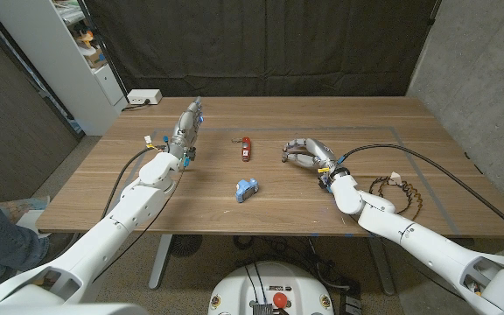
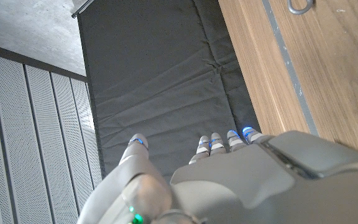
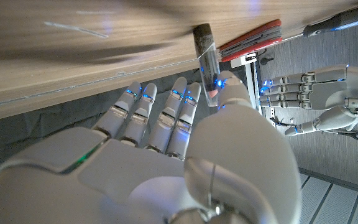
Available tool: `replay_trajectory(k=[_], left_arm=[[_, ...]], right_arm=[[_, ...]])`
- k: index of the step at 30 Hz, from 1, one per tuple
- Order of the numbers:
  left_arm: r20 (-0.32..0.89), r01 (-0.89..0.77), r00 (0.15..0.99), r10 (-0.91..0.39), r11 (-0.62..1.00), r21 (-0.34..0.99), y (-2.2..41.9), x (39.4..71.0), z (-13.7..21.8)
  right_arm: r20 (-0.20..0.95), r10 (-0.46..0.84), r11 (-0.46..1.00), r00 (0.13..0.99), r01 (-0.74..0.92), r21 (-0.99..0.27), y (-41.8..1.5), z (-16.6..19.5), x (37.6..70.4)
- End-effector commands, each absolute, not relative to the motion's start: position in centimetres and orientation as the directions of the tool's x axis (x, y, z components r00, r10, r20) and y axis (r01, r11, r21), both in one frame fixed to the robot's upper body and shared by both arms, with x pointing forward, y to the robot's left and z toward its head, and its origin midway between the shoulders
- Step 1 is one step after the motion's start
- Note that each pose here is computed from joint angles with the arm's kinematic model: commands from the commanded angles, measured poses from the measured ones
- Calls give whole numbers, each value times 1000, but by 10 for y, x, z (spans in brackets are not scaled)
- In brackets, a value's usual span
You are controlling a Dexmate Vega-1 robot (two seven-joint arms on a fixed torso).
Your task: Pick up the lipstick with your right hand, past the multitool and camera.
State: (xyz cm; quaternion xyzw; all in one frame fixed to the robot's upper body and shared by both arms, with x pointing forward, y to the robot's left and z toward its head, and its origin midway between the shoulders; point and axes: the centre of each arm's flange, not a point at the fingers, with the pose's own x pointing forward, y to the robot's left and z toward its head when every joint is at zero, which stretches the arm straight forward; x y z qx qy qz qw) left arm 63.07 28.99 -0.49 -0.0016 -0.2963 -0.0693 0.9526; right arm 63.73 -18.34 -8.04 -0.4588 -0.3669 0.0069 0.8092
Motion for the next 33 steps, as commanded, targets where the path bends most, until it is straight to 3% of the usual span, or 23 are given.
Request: replay_trajectory(k=[1,33], left_arm=[[558,131,820,-126,991,32,290,632,-8],[550,134,825,-128,991,30,288,636,-6]], right_arm=[[587,343,576,733,330,-748,-181,-82,636],[589,320,589,743,331,-737,-180,-84,638]])
